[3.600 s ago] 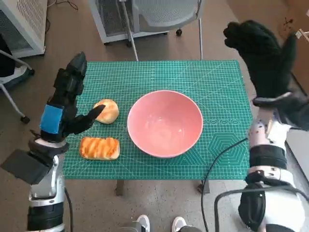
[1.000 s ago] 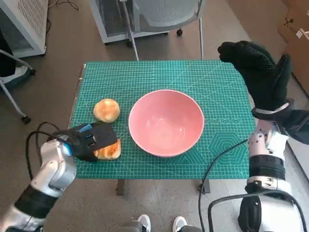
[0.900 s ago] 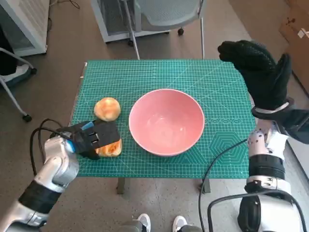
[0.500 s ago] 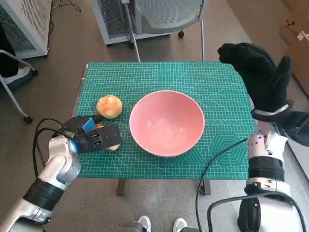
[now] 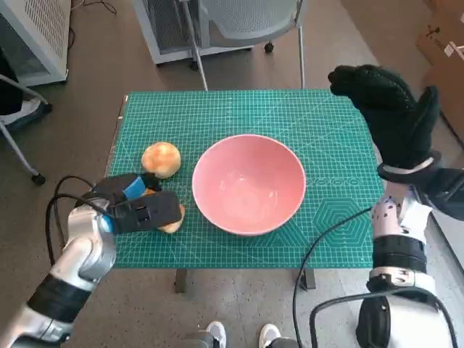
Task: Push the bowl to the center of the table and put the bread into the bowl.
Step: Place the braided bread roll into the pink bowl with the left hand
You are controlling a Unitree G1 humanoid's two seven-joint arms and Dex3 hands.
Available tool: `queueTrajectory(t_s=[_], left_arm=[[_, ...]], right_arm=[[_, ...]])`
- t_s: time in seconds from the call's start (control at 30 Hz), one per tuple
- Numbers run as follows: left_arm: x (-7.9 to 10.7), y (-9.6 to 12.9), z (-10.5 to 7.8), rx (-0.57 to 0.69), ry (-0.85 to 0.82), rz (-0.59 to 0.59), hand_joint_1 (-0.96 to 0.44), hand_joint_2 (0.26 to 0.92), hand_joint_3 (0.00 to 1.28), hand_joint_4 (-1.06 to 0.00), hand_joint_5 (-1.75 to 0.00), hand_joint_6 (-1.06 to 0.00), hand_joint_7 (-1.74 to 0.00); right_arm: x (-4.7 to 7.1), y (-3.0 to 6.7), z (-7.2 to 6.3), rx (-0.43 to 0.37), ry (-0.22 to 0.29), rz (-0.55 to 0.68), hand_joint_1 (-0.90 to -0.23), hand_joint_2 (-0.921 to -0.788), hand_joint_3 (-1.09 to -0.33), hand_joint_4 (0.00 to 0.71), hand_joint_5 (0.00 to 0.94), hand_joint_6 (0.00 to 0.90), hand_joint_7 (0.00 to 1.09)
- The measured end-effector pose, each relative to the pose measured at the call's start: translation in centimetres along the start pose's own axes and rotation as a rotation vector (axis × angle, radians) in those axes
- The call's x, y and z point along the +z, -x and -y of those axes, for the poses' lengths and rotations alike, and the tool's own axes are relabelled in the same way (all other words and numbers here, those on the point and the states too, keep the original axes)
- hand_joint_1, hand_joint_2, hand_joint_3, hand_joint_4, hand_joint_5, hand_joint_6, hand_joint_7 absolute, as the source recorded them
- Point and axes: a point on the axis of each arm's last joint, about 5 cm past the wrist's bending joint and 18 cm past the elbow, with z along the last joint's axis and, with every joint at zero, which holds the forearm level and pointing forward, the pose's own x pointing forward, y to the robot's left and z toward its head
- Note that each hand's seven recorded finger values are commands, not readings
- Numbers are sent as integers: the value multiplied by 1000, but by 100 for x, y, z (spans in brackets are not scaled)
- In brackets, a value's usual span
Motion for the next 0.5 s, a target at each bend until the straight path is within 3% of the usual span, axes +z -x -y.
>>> queueTrajectory(t_s=[0.3,0.5], left_arm=[[-175,256,-144,-94,197,154,3,916,46,-717,-1176,-667,-1092],[-178,504,-356,-21,263,308,3,919,51,-687,-1173,-666,-1129]], right_arm=[[-17,6,-21,0,-6,3,-681,-921,-893,295,1,403,0],[-15,4,-24,2,0,6,-683,-921,-899,295,1,401,0]])
